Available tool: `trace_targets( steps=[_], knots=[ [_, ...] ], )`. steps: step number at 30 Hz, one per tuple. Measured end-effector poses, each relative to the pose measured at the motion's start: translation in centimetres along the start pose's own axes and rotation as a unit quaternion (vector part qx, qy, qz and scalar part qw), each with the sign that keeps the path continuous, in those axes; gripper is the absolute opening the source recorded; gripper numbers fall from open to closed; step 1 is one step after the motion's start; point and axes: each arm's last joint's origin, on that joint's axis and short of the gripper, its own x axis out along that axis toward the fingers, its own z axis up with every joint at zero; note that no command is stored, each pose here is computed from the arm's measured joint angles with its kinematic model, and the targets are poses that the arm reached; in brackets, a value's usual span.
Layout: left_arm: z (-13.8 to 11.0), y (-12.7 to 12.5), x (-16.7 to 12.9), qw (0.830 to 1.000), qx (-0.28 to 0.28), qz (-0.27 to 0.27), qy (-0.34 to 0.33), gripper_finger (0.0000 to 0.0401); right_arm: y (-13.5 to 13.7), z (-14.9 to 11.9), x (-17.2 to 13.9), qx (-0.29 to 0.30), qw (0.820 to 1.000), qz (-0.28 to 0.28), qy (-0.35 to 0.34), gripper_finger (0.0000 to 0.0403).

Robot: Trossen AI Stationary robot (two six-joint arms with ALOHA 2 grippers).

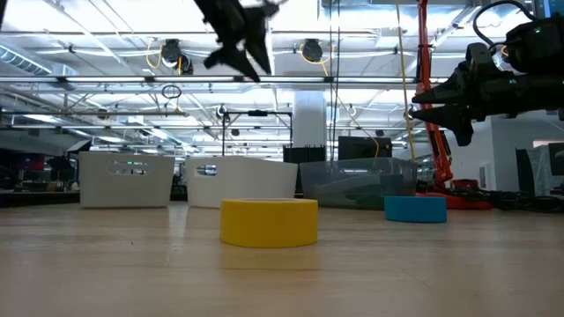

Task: Pick and place Stapler, Stapler remover, tape
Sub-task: Put the yellow tape into the white bin

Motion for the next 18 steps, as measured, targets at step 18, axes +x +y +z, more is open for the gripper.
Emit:
trace_targets(
  steps=[18],
  knots=[
    [-9.8, -13.0, -5.7, 0.983, 0.088, -0.143, 0.079, 0.0159, 0.1, -0.1, 0.0, 0.001, 1.0, 0.021, 0.015, 0.0155]
  ],
)
